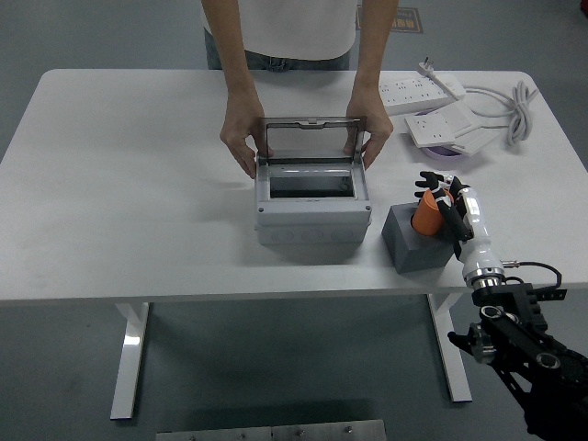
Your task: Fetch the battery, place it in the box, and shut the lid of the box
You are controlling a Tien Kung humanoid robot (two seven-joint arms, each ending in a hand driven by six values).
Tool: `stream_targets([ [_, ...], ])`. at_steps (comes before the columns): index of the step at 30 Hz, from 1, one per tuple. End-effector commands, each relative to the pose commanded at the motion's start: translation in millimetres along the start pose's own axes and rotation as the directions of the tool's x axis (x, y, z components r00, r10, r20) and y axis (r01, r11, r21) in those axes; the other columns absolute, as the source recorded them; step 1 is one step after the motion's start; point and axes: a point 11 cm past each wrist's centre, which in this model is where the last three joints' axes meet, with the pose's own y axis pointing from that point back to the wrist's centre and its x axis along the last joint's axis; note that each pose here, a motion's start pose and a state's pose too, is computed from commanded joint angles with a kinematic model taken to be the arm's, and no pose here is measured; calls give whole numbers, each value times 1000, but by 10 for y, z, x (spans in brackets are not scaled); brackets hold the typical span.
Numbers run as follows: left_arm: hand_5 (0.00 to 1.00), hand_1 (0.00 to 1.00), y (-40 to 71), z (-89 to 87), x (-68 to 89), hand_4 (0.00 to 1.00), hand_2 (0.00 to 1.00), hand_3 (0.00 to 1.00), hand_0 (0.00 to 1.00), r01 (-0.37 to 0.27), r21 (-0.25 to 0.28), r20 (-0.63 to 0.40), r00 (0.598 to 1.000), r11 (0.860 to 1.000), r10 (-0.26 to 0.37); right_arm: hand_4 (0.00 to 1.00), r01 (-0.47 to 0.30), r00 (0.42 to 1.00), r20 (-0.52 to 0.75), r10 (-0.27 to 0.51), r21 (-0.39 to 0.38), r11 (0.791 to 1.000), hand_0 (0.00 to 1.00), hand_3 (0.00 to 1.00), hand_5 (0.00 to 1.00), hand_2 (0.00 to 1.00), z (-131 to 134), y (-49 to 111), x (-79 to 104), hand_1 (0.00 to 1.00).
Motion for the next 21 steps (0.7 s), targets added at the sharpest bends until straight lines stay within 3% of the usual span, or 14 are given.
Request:
stream_targets([
  [9, 29, 685, 2, 10, 10, 593, 595, 582, 589, -4, -2, -1, 1000, 1000, 4, 998, 11, 1000, -14, -11, -3, 1000, 620, 684, 825, 657, 5, 3, -28, 622],
  [10, 25, 685, 3, 12, 10, 590, 593, 583, 588, -4, -2, -1, 1000, 1000, 4, 998, 11, 1000, -15, -11, -3, 1000, 620, 680, 749, 647, 3, 3, -28, 618],
  [15, 25, 685, 5, 21, 10, 590, 593, 583, 588, -7, -5, -2, 1000, 1000, 7, 998, 7, 1000, -27, -7, 0, 1000, 620, 680, 749, 647, -4, 3, -32, 618],
  [16, 19, 684, 5, 23, 11, 588, 593, 583, 588, -8, -6, -3, 1000, 1000, 8, 998, 5, 1000, -30, -5, 1, 1000, 621, 679, 613, 643, -6, 3, -31, 618],
  [21, 19, 684, 6, 28, 20, 588, 593, 583, 588, -11, -8, -4, 1000, 1000, 11, 998, -3, 999, -44, 3, 1, 1000, 621, 679, 613, 643, -6, 2, -21, 618],
])
